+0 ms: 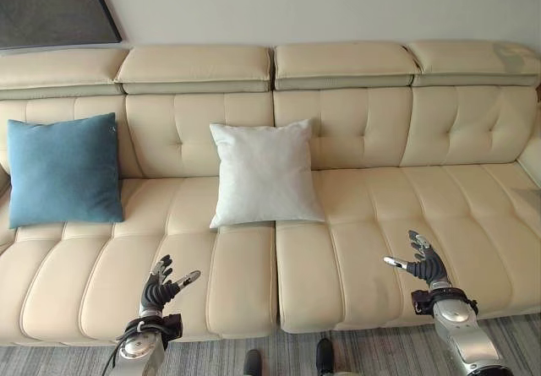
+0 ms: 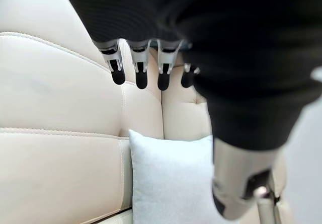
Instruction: Pick up all the scattered cushions and arrange them neatly on the sofa.
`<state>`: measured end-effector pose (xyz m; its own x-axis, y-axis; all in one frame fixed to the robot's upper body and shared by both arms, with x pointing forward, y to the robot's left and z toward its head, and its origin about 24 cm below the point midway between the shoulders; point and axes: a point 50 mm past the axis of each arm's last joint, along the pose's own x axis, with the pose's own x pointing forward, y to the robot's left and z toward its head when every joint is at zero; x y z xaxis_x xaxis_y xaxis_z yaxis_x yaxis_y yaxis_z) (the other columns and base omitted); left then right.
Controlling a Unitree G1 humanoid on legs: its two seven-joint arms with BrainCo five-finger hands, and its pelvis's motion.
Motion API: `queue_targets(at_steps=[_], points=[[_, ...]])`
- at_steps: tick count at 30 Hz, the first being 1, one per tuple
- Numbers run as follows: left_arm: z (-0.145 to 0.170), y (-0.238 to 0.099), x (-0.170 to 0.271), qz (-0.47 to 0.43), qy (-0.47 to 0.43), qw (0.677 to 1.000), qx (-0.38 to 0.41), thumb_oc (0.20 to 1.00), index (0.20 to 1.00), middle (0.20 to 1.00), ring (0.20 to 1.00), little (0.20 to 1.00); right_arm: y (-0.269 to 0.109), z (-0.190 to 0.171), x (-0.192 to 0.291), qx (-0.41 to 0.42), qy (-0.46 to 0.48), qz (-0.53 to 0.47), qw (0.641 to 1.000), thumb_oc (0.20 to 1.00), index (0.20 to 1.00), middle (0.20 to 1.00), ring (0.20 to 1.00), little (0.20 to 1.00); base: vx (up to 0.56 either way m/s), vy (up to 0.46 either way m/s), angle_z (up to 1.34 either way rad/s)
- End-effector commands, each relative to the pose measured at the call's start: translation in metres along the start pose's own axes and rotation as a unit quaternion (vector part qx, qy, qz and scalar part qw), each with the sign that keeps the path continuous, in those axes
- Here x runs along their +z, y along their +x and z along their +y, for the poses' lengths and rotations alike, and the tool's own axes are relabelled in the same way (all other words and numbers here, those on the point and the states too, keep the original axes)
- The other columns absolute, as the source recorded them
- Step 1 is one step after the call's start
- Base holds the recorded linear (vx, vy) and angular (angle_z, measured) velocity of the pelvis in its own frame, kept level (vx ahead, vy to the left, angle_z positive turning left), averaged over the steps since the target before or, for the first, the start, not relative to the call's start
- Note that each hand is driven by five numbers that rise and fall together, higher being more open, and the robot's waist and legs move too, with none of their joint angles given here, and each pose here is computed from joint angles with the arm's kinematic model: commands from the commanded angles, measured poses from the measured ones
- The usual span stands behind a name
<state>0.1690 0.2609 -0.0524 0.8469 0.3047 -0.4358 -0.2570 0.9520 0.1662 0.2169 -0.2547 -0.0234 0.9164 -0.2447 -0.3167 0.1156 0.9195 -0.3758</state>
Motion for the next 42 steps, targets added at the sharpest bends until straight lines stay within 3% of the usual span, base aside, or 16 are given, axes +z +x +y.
queue_targets(at_steps=[1,14,20,27,42], points=[[-0.002,0.009,0.03,-0.065,0.035,0.997,-0.03,1.0,1.0,1.0,1.0,1.0,0.005,-0.006,0.023,-0.022,0.032,-0.059,0.997,1.0,1.0,1.0,1.0,1.0,-0.06,0.098,0.02],[-0.016,0.019,0.065,-0.128,0.088,0.985,-0.073,1.0,1.0,1.0,1.0,1.0,0.004,0.003,0.025,-0.024,0.052,-0.065,0.996,1.0,1.0,1.0,1.0,1.0,-0.16,0.036,-0.15],[-0.018,0.012,0.046,-0.092,0.073,0.99,-0.081,1.0,1.0,1.0,1.0,1.0,-0.001,0.001,0.022,-0.015,0.043,-0.063,0.997,1.0,1.0,1.0,1.0,1.0,-0.19,-0.212,-0.3],[-0.027,0.015,0.055,-0.107,0.026,0.991,-0.075,1.0,1.0,1.0,1.0,1.0,0.002,0.006,0.027,0.009,0.056,-0.068,0.996,1.0,1.0,1.0,1.0,1.0,-0.31,-0.215,0.26],[-0.026,0.006,0.032,-0.064,0.03,0.993,-0.09,1.0,1.0,1.0,1.0,1.0,-0.007,0.007,0.011,0.032,0.058,-0.038,0.997,1.0,1.0,1.0,1.0,1.0,-0.03,0.081,-0.08]])
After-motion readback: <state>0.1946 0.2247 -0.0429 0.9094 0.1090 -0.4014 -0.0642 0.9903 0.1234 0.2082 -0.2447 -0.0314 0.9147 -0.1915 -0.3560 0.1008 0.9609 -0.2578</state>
